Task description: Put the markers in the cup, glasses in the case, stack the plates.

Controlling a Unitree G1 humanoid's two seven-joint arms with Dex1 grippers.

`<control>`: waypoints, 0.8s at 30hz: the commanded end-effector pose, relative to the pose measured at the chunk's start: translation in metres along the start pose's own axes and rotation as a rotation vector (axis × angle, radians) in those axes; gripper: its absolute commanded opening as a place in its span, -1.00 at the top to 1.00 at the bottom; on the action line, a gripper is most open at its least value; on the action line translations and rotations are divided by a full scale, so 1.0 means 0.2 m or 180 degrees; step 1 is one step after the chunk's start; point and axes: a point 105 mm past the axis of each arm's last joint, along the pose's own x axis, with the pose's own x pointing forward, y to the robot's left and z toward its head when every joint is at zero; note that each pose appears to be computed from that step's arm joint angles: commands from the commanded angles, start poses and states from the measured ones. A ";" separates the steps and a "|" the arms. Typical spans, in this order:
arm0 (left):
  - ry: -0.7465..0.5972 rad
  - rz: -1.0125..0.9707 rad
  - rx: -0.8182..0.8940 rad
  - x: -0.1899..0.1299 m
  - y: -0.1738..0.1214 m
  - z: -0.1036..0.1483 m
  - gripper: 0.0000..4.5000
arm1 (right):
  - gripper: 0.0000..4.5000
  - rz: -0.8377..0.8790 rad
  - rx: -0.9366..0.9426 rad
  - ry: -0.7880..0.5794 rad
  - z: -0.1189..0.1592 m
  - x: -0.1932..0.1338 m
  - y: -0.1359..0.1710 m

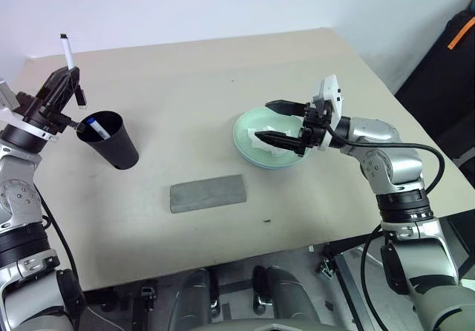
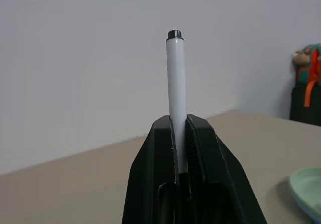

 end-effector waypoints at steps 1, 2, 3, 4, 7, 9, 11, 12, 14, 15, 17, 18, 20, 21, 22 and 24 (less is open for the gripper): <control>-0.0043 0.0046 0.0205 -0.01 0.04 0.04 0.99 | -1.00 -0.0043 -0.0226 -0.0087 0.08 -0.02 0.00; -0.0015 0.0034 0.0214 -0.02 0.03 0.03 0.99 | -1.00 -0.0047 -0.0227 -0.0088 0.08 -0.03 0.00; -0.0011 0.0026 0.0199 -0.02 0.03 0.02 0.99 | -1.00 -0.0052 -0.0227 -0.0087 0.08 -0.03 0.00; 0.0009 0.0020 0.0176 -0.02 0.03 0.01 0.99 | -1.00 -0.0056 -0.0233 -0.0084 0.08 -0.03 0.00; 0.0041 0.0059 0.0150 -0.03 0.03 -0.02 0.99 | -1.00 -0.0064 -0.0240 -0.0077 0.08 -0.03 0.00; 0.0073 0.0052 0.0112 -0.03 0.03 -0.03 0.99 | -1.00 -0.0067 -0.0255 -0.0067 0.08 -0.03 0.00; 0.0100 0.0078 0.0087 -0.03 0.03 -0.05 0.99 | -1.00 -0.0072 -0.0268 -0.0058 0.07 -0.03 -0.01; 0.0100 0.0085 0.0065 -0.04 0.03 -0.06 0.69 | -1.00 -0.0074 -0.0273 -0.0051 0.07 -0.03 -0.01; 0.0119 0.0082 0.0039 -0.04 0.03 -0.07 0.46 | -1.00 -0.0072 -0.0281 -0.0042 0.07 -0.03 -0.01; 0.0134 0.0065 0.0013 -0.04 0.03 -0.08 0.31 | -1.00 -0.0071 -0.0286 -0.0038 0.07 -0.03 -0.01; 0.0160 0.0049 -0.0002 -0.05 0.02 -0.09 0.00 | -1.00 -0.0067 -0.0301 -0.0033 0.07 -0.03 -0.01; 0.0167 0.0036 -0.0007 -0.04 0.02 -0.09 -0.15 | -1.00 -0.0065 -0.0304 -0.0031 0.07 -0.03 -0.01; 0.0157 0.0028 -0.0004 -0.04 0.02 -0.08 -0.45 | -1.00 -0.0062 -0.0305 -0.0033 0.07 -0.02 -0.01; 0.0136 0.0041 -0.0002 -0.04 0.02 -0.07 -0.60 | -1.00 -0.0062 -0.0306 -0.0035 0.07 -0.02 -0.01; 0.0117 0.0055 -0.0004 -0.04 0.03 -0.06 -0.77 | -1.00 -0.0061 -0.0305 -0.0036 0.07 -0.02 -0.01; 0.0104 0.0023 -0.0005 -0.04 0.02 -0.03 -0.99 | -1.00 -0.0065 -0.0294 -0.0053 0.07 -0.02 -0.01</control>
